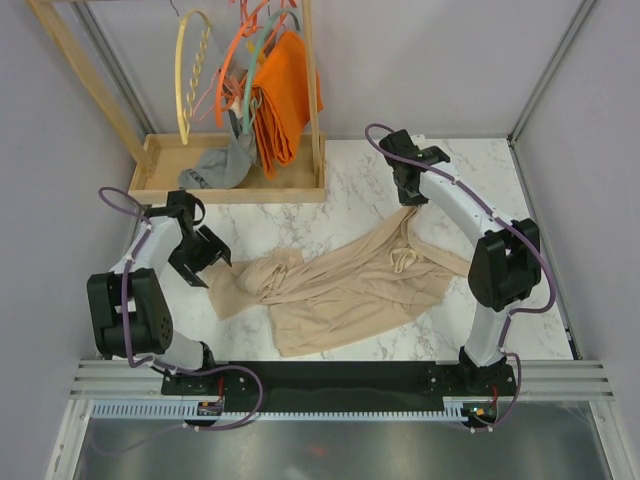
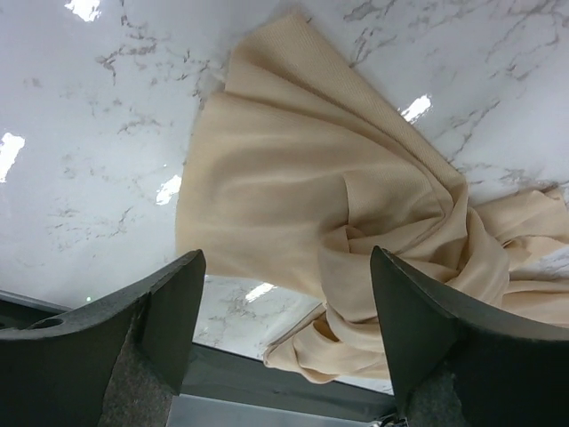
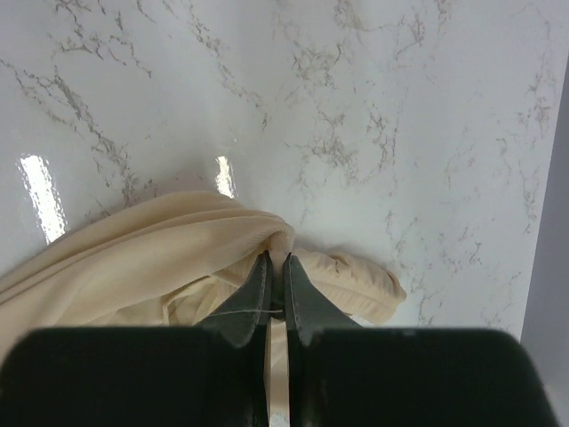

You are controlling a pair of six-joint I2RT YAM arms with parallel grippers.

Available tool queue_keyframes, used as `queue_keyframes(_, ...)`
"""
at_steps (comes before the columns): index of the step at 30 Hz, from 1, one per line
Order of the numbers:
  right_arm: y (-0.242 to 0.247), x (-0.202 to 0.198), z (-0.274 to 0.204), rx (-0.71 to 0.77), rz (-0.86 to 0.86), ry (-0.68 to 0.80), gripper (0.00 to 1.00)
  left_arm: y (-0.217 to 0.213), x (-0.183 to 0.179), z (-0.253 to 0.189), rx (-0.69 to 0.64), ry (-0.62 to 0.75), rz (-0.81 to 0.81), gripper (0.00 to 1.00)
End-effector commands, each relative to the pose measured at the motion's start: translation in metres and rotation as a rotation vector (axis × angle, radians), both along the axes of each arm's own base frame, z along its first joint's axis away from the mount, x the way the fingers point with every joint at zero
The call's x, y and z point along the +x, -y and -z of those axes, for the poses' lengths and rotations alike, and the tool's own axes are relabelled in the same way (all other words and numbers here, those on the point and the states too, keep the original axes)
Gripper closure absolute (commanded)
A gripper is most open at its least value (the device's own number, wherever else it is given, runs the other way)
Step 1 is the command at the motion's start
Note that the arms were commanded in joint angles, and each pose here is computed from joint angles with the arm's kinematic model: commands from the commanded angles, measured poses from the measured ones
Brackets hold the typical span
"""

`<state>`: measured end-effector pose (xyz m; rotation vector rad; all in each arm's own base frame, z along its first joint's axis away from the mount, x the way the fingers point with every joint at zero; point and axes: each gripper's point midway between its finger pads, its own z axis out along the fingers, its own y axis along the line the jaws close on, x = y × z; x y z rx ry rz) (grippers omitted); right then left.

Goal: Place the trousers on the hanger
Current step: Flatten out the trousers at the center of the board.

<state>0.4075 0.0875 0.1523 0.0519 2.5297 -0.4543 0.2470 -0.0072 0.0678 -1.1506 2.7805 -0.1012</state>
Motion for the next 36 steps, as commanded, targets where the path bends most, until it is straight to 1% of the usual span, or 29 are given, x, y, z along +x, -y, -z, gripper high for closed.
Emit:
queue_keyframes(1,-0.001,-0.007,-0.009,0.030,-0.026,-0.002,1.00,-0.008,0.029,0.003,0.017,0.046,-0.077,0.18)
queue_keyframes(3,-0.003,-0.006,-0.007,0.040,-0.031,-0.006,1.00,-0.010,0.032,0.014,0.014,0.011,-0.089,0.21)
queue_keyframes(5,-0.002,-0.005,-0.006,0.050,-0.030,-0.009,1.00,-0.012,0.036,0.018,0.013,0.003,-0.100,0.26)
queue_keyframes(7,0.000,-0.004,-0.005,0.066,-0.025,-0.013,1.00,-0.019,0.037,0.026,0.012,-0.006,-0.124,0.34)
queue_keyframes(8,0.001,-0.004,-0.005,0.070,-0.023,-0.015,1.00,-0.021,0.037,0.028,0.012,-0.011,-0.126,0.35)
queue_keyframes(10,0.004,-0.003,-0.006,0.086,-0.016,-0.014,1.00,-0.031,0.038,0.032,0.035,-0.019,-0.142,0.36)
queue_keyframes(14,0.006,-0.003,-0.006,0.099,-0.012,-0.015,1.00,-0.041,0.040,0.034,0.038,-0.023,-0.155,0.36)
queue_keyframes(22,0.006,-0.002,-0.005,0.113,-0.014,-0.019,1.00,-0.042,0.049,0.039,0.023,-0.018,-0.148,0.37)
queue_keyframes(23,0.005,-0.002,-0.005,0.114,-0.017,-0.022,1.00,-0.039,0.050,0.040,0.003,-0.014,-0.146,0.37)
queue_keyframes(30,0.004,0.002,-0.011,0.123,-0.019,-0.006,1.00,-0.032,0.041,0.060,-0.031,-0.067,-0.141,0.37)
queue_keyframes(31,0.004,0.002,-0.012,0.123,-0.021,-0.004,1.00,-0.031,0.037,0.064,-0.034,-0.082,-0.139,0.40)
queue_keyframes(33,0.004,0.003,-0.015,0.125,-0.022,0.001,1.00,-0.032,0.035,0.066,-0.030,-0.086,-0.128,0.49)
queue_keyframes(34,0.004,0.003,-0.016,0.123,-0.022,0.004,1.00,-0.033,0.036,0.068,-0.028,-0.088,-0.117,0.64)
queue_keyframes(36,0.004,0.003,-0.018,0.122,-0.022,0.010,1.00,-0.034,0.038,0.067,-0.023,-0.084,-0.107,0.79)
